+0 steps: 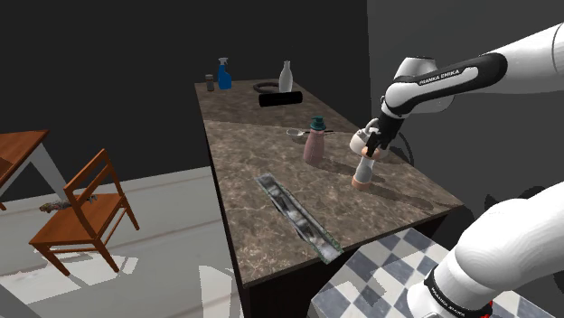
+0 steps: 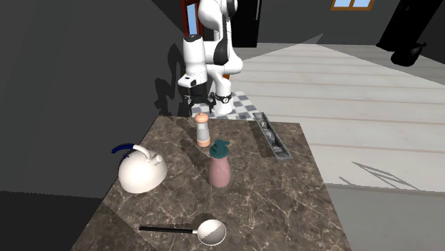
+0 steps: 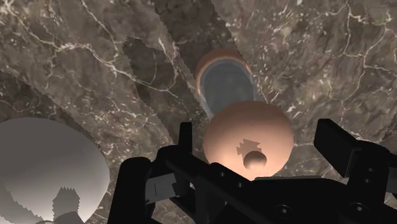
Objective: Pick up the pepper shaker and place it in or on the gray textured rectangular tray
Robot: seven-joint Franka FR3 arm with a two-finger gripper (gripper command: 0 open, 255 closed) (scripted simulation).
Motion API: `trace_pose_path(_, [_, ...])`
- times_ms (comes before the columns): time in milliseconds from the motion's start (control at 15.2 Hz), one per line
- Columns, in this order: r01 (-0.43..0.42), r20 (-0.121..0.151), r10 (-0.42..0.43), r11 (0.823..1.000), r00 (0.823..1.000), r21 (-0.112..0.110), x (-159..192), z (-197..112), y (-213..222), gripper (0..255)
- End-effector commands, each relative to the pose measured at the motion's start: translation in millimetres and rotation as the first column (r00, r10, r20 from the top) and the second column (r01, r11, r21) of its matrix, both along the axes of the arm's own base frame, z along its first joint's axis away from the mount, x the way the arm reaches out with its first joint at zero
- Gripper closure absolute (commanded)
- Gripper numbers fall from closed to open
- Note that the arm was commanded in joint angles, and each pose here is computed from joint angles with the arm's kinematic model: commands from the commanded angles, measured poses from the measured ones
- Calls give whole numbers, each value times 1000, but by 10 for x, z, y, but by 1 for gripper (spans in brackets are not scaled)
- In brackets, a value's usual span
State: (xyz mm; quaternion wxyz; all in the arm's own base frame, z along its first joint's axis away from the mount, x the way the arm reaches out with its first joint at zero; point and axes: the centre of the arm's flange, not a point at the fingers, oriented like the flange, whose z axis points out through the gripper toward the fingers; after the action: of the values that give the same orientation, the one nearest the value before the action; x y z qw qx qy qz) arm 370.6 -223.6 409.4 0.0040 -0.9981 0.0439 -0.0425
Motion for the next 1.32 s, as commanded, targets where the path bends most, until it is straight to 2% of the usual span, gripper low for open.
trace_pose_path(0, [0, 1, 0, 1000, 1000, 0, 20, -113, -2, 0])
trace_pose_path(528, [0, 0, 0, 1000, 1000, 0, 22, -143, -2, 0])
trace_pose_path(594, [0, 0, 0, 1000, 1000, 0, 22, -143, -2, 255])
trace_pose_path(1254, [0, 1, 0, 1000, 1000, 0, 22, -91, -1, 255])
